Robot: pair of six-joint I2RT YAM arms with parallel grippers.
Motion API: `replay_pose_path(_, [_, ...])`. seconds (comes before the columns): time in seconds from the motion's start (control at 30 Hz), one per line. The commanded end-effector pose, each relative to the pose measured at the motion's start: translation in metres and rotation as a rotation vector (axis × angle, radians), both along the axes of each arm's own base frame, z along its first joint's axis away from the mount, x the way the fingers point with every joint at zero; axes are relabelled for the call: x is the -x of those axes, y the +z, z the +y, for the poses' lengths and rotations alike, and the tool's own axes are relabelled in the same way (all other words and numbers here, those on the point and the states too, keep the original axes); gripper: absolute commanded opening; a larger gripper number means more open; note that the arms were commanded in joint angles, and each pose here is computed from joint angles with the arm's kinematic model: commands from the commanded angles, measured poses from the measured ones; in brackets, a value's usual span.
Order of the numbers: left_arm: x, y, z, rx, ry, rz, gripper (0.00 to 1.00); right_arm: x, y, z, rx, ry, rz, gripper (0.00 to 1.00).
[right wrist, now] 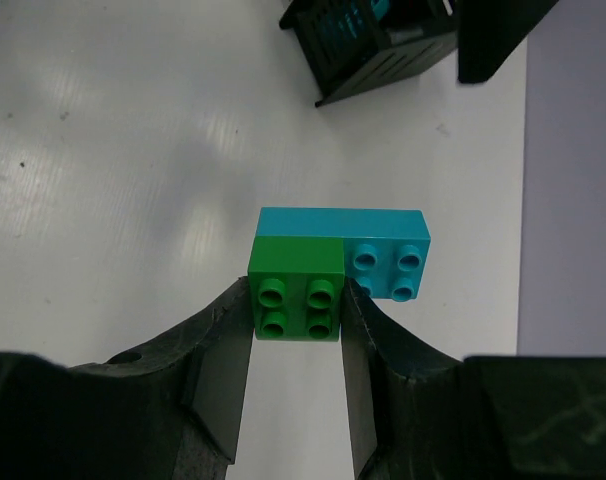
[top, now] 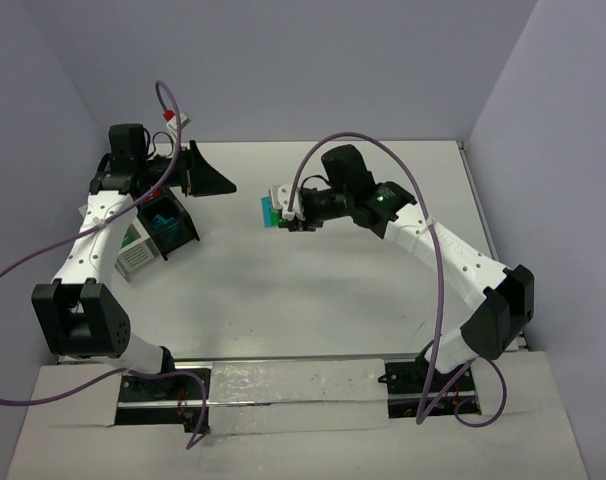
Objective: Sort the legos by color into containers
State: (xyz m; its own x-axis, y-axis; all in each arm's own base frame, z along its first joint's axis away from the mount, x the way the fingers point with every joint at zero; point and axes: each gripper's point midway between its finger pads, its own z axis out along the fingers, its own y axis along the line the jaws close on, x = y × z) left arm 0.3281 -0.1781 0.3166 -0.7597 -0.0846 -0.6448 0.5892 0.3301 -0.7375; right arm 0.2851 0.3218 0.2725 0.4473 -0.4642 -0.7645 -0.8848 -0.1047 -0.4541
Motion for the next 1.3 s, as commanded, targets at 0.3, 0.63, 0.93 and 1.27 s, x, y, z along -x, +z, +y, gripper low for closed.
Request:
replay_pose_path(0.3, [0.056,0.020,-0.027,0.177,-0.300,0.036,0.95,0.025,0.070,0.049,-0.229,0.092,-0.241,0.00])
replay_pose_path(0.63, [0.063,0.027,-0.029,0.189,-0.363,-0.016,0.81,0.041,0.089,0.053,-0.311,0.112,-0.230,0.00])
replay_pose_path(0.93, [0.069,0.041,-0.028,0.200,-0.401,-0.053,0.75,0.045,0.090,0.053,-0.348,0.104,-0.194,0.00])
replay_pose_path(1.27, [0.080,0.047,-0.033,0.213,-0.448,-0.038,0.71,0.045,0.095,0.058,-0.386,0.103,-0.198,0.00])
